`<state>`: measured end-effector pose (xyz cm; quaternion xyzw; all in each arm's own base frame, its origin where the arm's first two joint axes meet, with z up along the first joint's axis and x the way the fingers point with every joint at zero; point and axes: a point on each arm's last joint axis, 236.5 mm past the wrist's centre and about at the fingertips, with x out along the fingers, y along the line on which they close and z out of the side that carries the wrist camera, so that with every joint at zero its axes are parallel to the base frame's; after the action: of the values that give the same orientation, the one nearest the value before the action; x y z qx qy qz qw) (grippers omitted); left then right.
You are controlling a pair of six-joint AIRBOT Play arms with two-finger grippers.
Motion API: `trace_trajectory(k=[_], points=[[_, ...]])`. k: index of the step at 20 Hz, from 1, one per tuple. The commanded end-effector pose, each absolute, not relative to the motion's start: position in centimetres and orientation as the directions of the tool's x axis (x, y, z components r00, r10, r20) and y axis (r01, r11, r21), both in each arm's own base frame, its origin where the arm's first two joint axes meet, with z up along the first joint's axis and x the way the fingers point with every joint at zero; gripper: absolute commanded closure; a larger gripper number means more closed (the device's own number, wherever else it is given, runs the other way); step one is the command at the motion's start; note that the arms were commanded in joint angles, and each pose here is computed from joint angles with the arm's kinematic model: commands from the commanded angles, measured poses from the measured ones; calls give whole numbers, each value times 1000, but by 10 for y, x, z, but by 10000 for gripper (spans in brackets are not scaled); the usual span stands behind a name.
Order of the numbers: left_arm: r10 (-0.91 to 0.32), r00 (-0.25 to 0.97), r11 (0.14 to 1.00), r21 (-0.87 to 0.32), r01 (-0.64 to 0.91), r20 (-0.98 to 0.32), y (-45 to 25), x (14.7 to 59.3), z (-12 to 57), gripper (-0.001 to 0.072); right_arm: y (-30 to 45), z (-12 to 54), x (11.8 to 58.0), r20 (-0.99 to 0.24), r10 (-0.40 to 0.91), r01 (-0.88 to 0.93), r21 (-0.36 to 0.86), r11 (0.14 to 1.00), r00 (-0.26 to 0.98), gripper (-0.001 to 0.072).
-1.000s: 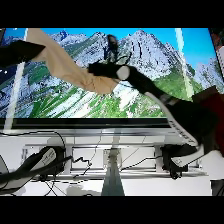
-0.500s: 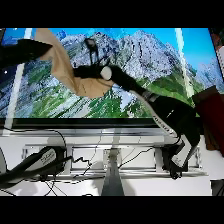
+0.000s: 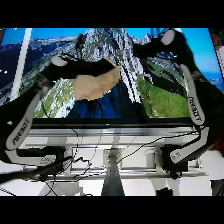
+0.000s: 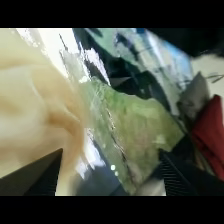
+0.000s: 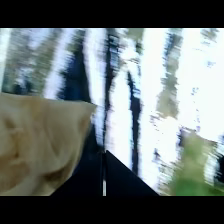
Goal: Fold the clothes and pants, and hang the long-sleeved shirts on hangers.
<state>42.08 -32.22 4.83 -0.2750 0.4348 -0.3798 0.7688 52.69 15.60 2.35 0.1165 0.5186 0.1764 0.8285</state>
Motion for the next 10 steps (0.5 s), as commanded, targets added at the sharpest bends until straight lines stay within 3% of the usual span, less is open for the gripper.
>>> trace_trajectory(k=[1, 3, 4, 5, 6, 7, 10], points=[[-800, 360, 591, -731, 341, -480, -349, 420, 29, 1, 81, 10, 511, -870, 370, -155, 337, 929, 327, 698], [-795, 386, 595, -726, 345, -467, -330, 429, 43, 2, 59, -3, 507, -879, 372, -104, 357, 928, 298, 691], [-787, 402, 605, -714, 353, -468, -316, 434, 49, 2, 57, -11, 503, -877, 399, -80, 393, 916, 267, 609], [-774, 419, 622, -694, 363, -474, -299, 440, 56, 2, 64, -20, 498, -865, 446, -54, 446, 894, 229, 337], [-759, 433, 642, -669, 374, -486, -280, 444, 62, 3, 75, -27, 493, -847, 497, -35, 500, 866, 189, 150], [-747, 441, 658, -649, 382, -498, -264, 446, 66, 3, 91, -34, 489, -821, 550, -24, 553, 833, 151, 92], [-749, 424, 657, -650, 381, -509, -230, 441, 77, 4, 162, -43, 488, -706, 703, -9, 705, 709, 90, 84]])
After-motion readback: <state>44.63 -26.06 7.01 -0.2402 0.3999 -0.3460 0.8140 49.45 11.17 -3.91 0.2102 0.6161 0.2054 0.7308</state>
